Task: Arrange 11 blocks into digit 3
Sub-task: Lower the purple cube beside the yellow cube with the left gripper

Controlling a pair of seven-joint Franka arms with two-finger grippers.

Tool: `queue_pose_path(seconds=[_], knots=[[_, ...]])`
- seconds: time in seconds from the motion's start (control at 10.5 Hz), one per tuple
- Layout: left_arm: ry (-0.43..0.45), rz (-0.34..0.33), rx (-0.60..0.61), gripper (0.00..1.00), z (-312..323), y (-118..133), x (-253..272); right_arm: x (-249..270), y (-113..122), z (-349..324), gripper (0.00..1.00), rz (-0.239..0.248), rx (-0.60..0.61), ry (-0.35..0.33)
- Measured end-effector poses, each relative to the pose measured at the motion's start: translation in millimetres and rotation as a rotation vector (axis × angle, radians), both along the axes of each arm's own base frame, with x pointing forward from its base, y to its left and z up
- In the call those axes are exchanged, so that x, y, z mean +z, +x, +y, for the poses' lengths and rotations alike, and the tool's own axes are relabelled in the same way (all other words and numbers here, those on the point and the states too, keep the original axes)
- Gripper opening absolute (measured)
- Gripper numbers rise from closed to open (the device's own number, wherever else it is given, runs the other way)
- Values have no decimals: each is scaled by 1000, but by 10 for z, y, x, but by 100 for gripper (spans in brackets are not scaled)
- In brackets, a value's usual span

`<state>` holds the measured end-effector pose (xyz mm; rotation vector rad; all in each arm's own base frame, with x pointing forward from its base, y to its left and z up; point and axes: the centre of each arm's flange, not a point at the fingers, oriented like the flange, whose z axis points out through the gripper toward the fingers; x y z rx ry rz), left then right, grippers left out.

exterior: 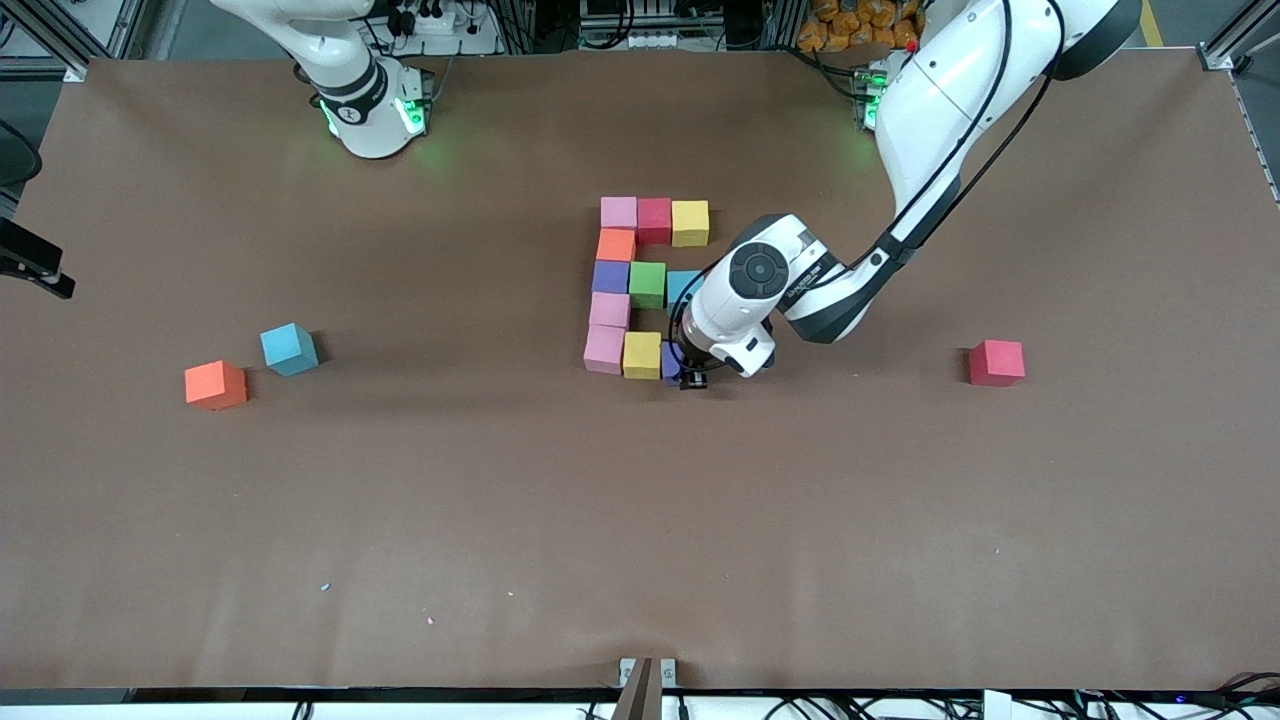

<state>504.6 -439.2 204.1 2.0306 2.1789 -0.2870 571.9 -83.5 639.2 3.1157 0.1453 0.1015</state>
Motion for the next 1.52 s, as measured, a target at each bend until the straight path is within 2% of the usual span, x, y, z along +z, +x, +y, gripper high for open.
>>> queue_pose_path(seconds=[0.76, 1.24, 1.43, 1.52], knots=[[32, -54, -102, 55, -44, -80, -22, 0, 0, -1, 100, 0, 0, 0], [36, -58, -120, 55, -47, -118, -21, 0, 0, -2, 100, 0, 0, 0], [44, -50, -119, 67, -8, -132, -68, 0, 0, -2, 100, 0, 0, 0], [47, -47, -118, 79, 7, -137, -86, 0, 0, -2, 100, 0, 0, 0]])
